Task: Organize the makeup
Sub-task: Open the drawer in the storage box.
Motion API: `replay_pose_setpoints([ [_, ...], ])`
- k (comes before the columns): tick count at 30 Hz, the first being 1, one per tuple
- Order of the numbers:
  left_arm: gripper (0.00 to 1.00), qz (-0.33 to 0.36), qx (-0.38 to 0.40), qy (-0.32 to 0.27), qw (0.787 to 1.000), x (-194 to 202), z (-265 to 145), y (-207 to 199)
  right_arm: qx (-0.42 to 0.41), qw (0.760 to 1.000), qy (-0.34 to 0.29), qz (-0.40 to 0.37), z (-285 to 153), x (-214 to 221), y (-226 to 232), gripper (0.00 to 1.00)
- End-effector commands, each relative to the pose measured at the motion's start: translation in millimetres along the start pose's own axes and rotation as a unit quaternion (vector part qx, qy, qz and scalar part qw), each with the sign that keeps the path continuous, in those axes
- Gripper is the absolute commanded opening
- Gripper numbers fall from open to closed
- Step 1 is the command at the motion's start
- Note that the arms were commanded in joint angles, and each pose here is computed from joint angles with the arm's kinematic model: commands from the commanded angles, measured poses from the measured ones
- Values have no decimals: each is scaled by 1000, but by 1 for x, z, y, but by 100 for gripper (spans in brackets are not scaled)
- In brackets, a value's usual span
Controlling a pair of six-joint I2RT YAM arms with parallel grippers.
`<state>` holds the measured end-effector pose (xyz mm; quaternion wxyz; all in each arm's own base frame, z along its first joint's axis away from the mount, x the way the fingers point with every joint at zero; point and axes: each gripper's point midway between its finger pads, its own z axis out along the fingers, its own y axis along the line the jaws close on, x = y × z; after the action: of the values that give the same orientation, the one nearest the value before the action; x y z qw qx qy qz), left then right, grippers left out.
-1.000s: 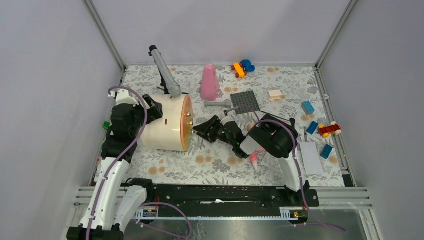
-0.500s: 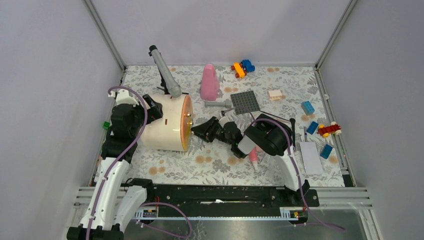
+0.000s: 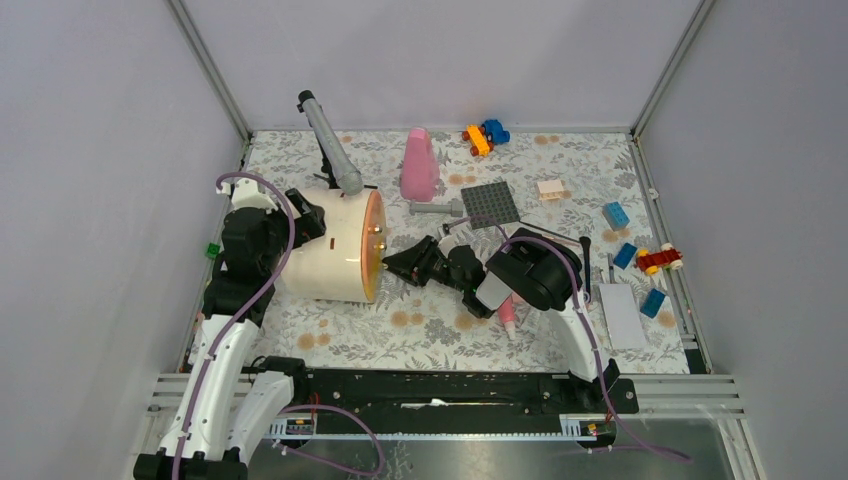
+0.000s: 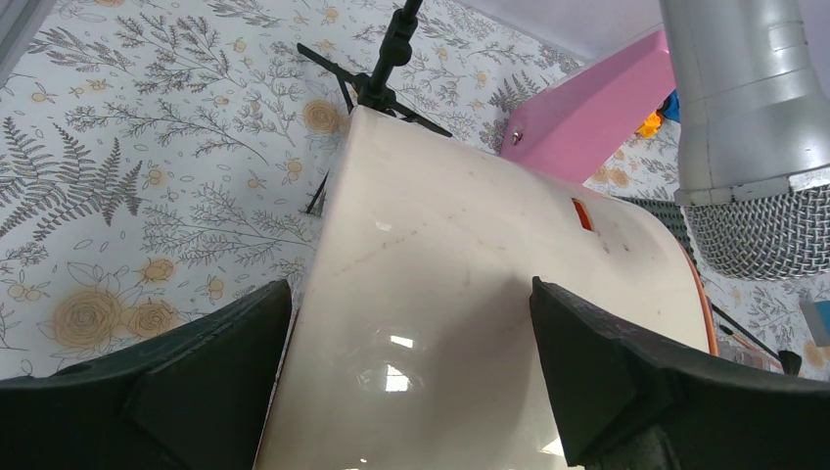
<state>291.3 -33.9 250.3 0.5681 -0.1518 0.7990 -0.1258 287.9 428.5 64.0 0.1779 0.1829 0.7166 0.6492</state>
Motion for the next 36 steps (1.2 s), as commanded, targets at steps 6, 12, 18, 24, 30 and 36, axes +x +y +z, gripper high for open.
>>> replay_pose_setpoints([
  [6,99,23,-30,56,998,33,-1,17,-44,999,4,-8,-5,0,19,25],
  [12,99,23,-30,56,998,33,-1,18,-17,999,-26,-22,-22,-10,9,19],
  [18,99,23,-31,57,998,33,-1,18,28,997,-60,-47,-47,-30,-4,19],
  [24,99,22,-31,57,998,33,-1,18,64,993,-79,-63,-69,-37,-16,19],
  [30,99,22,-31,56,998,33,-1,18,89,990,-87,-70,-85,-36,-29,19],
  [36,99,22,-32,57,998,33,0,18,103,986,-103,-77,-98,-38,-35,19],
])
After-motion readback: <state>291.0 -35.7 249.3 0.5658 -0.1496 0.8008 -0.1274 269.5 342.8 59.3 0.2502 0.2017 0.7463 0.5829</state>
